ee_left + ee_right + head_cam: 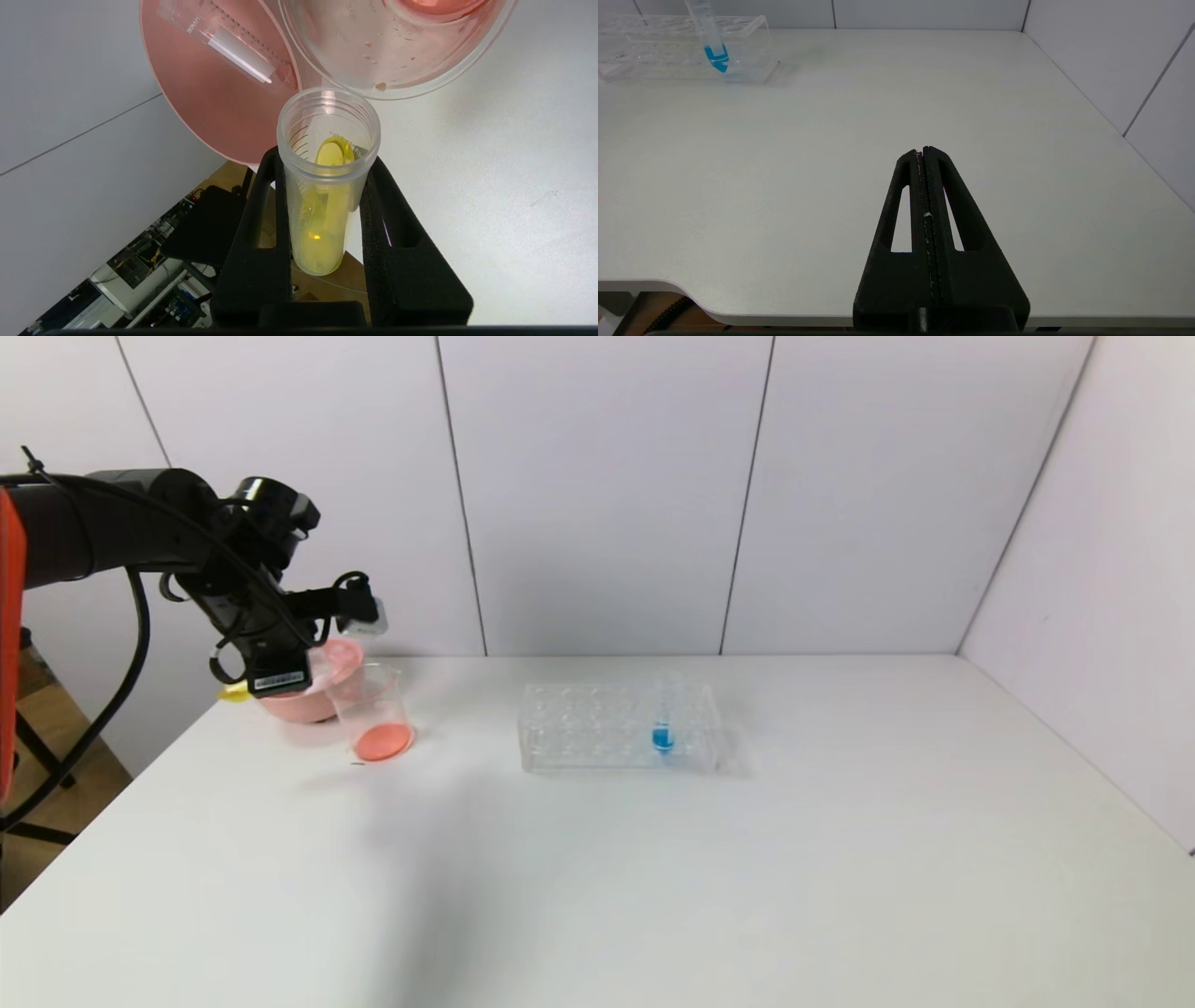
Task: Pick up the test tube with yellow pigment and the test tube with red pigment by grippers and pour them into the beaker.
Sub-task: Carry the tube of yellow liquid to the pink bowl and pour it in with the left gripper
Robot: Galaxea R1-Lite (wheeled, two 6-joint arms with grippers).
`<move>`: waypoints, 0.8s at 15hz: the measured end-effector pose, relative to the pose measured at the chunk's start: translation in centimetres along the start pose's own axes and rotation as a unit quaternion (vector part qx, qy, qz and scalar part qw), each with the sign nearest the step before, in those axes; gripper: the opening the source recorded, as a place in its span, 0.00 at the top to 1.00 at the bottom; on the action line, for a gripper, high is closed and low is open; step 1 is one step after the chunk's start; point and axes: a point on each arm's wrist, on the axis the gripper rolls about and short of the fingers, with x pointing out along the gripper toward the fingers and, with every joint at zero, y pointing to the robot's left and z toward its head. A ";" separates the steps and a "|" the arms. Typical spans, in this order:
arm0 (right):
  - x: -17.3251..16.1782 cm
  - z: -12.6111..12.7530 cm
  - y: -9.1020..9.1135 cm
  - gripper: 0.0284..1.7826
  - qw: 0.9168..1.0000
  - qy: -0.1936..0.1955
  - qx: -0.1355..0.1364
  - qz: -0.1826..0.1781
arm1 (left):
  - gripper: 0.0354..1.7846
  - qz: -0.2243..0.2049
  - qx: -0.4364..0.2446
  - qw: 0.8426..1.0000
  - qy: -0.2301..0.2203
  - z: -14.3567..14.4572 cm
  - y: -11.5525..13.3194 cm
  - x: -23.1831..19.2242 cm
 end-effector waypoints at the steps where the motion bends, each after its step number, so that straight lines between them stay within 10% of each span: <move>1: 0.0 0.0 0.0 0.95 1.000 0.000 0.000 0.000 | 0.77 0.000 0.001 1.000 -0.001 0.1 0.0 0.1; 12: 0.0 0.0 0.0 0.95 1.000 0.000 0.000 0.000 | 0.77 0.000 0.003 1.000 -0.003 0.4 -0.1 0.1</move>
